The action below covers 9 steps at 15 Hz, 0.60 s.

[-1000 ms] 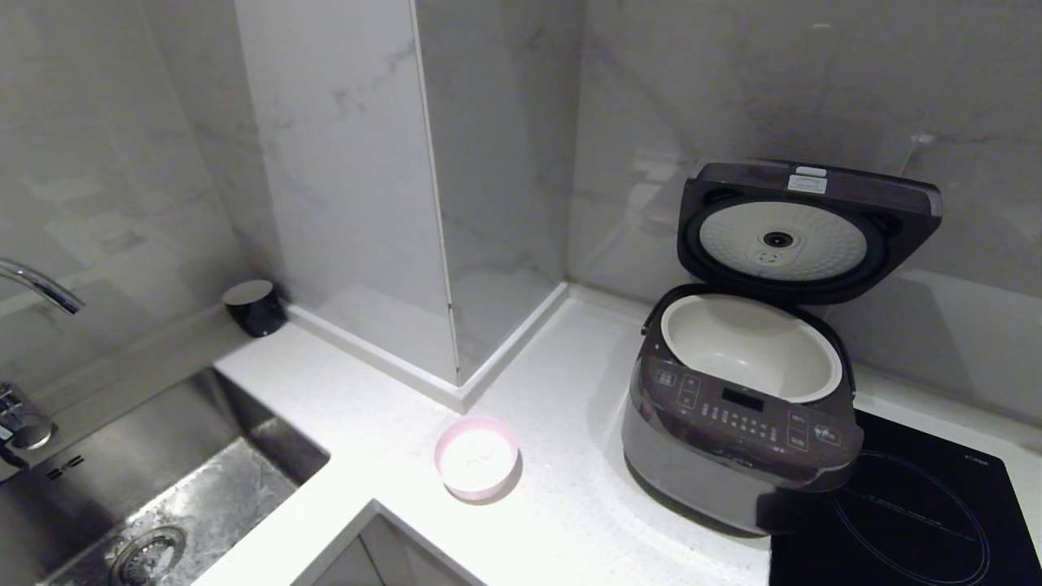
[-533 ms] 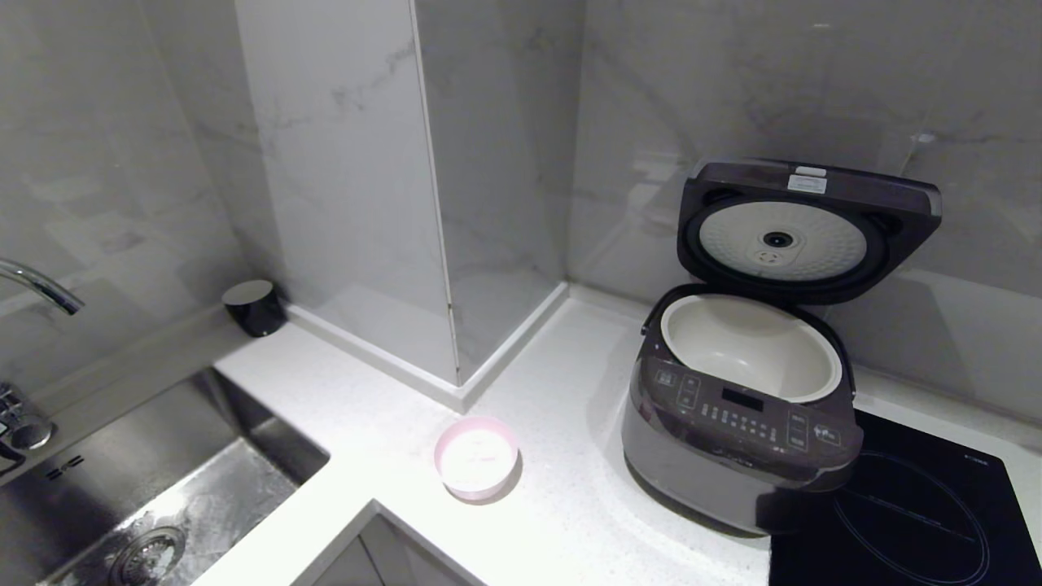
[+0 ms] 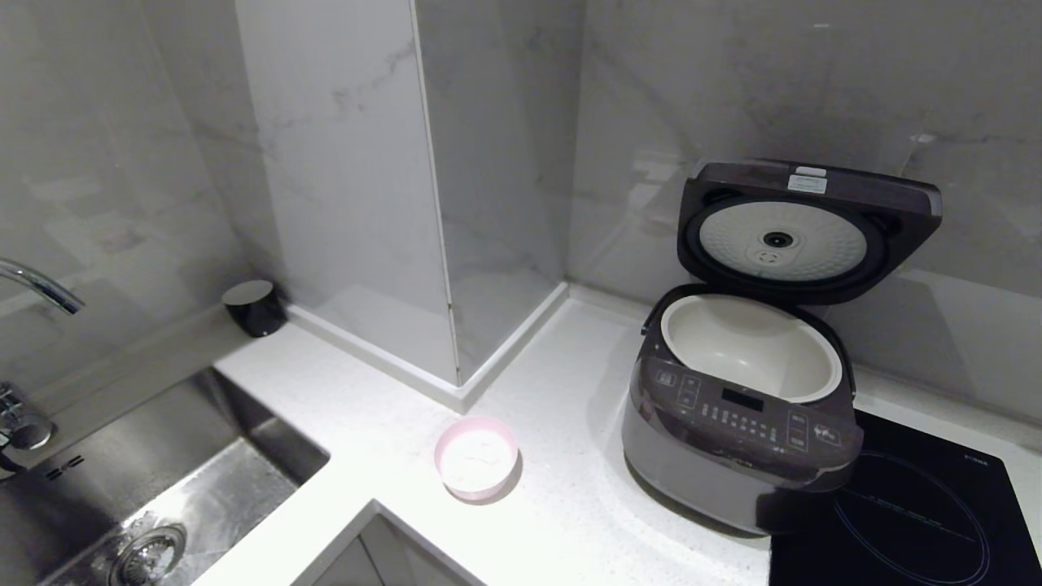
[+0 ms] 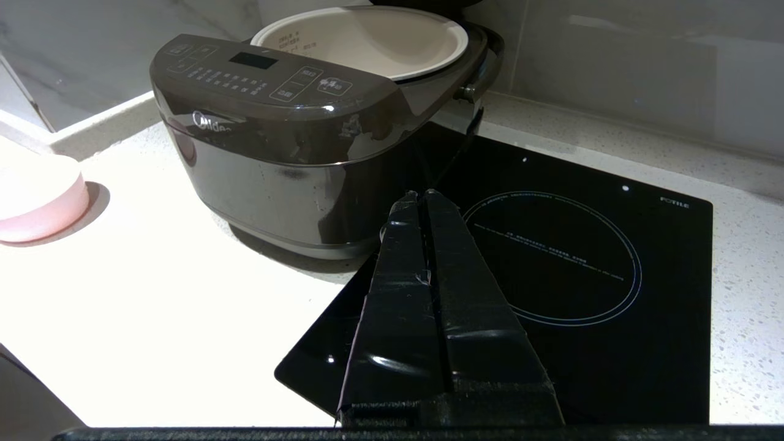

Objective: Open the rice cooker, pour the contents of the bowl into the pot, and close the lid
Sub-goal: Turn off the tap

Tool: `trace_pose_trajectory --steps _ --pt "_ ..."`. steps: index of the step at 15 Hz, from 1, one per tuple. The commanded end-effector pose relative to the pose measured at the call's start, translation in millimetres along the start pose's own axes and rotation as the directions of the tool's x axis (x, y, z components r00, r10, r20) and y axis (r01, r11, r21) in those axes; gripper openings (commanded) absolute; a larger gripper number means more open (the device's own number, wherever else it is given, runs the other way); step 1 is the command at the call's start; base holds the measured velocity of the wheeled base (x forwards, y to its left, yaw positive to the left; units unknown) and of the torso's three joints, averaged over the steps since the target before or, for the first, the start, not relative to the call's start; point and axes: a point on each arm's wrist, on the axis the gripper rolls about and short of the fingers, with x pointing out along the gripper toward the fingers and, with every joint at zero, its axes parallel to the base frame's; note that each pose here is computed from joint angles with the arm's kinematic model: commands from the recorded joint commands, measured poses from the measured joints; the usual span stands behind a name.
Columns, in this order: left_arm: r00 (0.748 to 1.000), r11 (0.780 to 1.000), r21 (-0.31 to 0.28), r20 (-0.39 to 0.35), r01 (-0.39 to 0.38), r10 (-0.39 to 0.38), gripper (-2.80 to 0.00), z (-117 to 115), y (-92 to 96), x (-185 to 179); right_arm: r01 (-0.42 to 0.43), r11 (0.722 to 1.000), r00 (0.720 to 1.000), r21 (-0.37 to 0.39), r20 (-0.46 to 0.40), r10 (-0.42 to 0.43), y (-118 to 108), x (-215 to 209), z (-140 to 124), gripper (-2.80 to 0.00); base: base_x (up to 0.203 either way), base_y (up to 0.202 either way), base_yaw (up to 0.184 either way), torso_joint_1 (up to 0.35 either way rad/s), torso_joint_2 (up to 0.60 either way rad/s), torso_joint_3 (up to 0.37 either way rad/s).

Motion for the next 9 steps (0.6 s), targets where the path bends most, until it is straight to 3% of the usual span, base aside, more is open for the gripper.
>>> trace_pose_trajectory --steps 1,4,7,9 --pt "1.000 1.000 -0.010 0.024 0.006 -0.006 0.00 7 -1.6 -1 0.000 1.000 1.000 0.000 -0.001 0.000 0 0 0 -2.80 0.000 0.000 0.000 0.000 0.00 0.000" --pt "0.999 0.999 -0.036 0.020 0.025 -0.024 0.00 21 -2.2 -21 0.000 1.000 1.000 0.000 -0.001 0.000 0 0 0 -2.80 0.000 0.000 0.000 0.000 0.00 0.000" --pt "0.994 0.992 -0.067 0.013 0.108 -0.107 0.00 42 -3.5 -56 0.000 1.000 1.000 0.000 0.001 0.000 0 0 0 -2.80 0.000 0.000 0.000 0.000 0.00 0.000" --pt "0.983 0.982 -0.070 -0.043 0.174 -0.177 0.00 42 -1.3 -84 0.000 1.000 1.000 0.000 0.000 0.000 0 0 0 -2.80 0.000 0.000 0.000 0.000 0.00 0.000"
